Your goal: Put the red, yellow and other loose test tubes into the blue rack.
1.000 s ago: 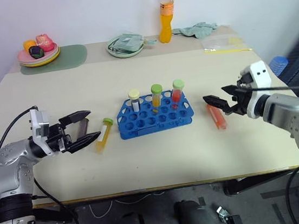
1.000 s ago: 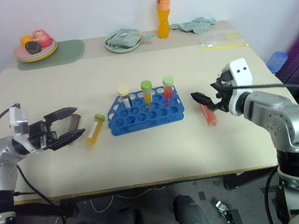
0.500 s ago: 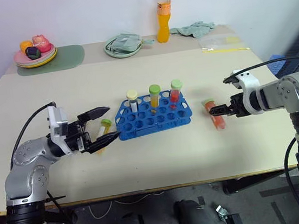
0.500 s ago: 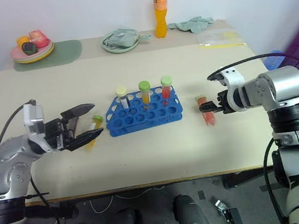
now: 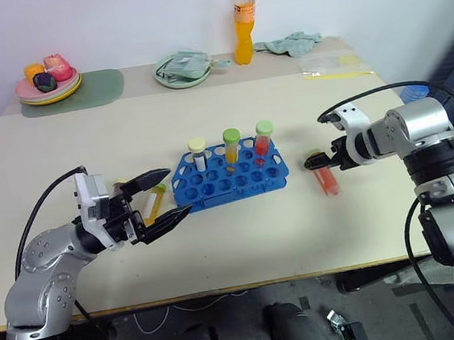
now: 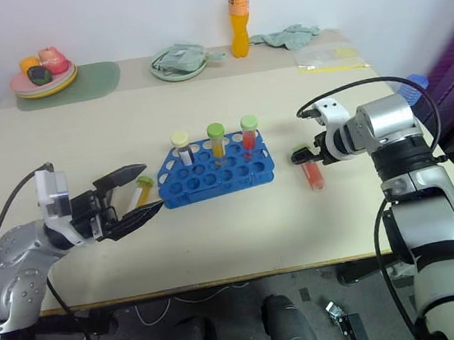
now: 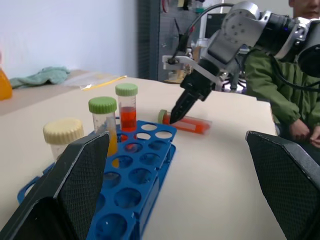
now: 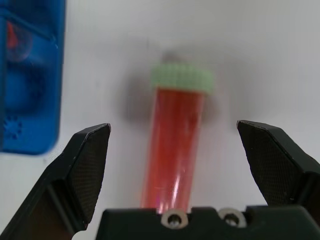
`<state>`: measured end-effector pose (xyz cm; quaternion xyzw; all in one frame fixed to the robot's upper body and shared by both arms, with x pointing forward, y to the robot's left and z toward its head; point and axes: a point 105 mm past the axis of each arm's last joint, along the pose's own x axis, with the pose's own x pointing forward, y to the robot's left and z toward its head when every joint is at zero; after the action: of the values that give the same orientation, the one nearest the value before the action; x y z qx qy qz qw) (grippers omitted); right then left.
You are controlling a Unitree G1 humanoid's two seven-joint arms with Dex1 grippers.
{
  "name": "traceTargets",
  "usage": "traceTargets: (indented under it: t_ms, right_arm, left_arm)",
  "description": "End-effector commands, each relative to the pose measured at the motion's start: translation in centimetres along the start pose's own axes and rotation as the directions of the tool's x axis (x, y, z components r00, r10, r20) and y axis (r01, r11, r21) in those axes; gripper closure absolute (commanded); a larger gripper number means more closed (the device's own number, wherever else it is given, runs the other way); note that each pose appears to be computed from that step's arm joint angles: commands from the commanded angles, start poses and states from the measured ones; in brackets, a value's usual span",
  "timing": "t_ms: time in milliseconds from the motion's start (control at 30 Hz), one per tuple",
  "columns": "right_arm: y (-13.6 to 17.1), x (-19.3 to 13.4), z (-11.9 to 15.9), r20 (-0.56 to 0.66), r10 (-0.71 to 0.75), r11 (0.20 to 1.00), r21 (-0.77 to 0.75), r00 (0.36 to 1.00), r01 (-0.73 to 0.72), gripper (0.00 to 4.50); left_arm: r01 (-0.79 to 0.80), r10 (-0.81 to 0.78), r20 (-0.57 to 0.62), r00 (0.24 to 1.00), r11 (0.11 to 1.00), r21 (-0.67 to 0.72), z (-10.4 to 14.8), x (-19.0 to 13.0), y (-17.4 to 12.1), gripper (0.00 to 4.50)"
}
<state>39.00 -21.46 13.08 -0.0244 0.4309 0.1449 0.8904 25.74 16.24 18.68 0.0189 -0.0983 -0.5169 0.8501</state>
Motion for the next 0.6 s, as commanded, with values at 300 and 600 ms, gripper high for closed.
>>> traceTargets:
  t_ms: [300, 600]
  right_arm:
    - [-0.8, 1.1, -0.7, -0.005, -0.062, 0.989, -0.136, 0.998, 0.061, 0.00]
    - [-1.1, 1.1, -0.7, 0.012, -0.061, 0.992, -0.106, 0.998, 0.062, 3.58]
  left_arm:
    - [-0.011, 0.010, 0.025, 1.000, 0.999, 0.047, 1.0, -0.3, -0.2, 0.02]
    - [-0.001, 0.000, 0.025, 1.000, 0.999, 0.045, 0.0, -1.0, 0.4, 0.00]
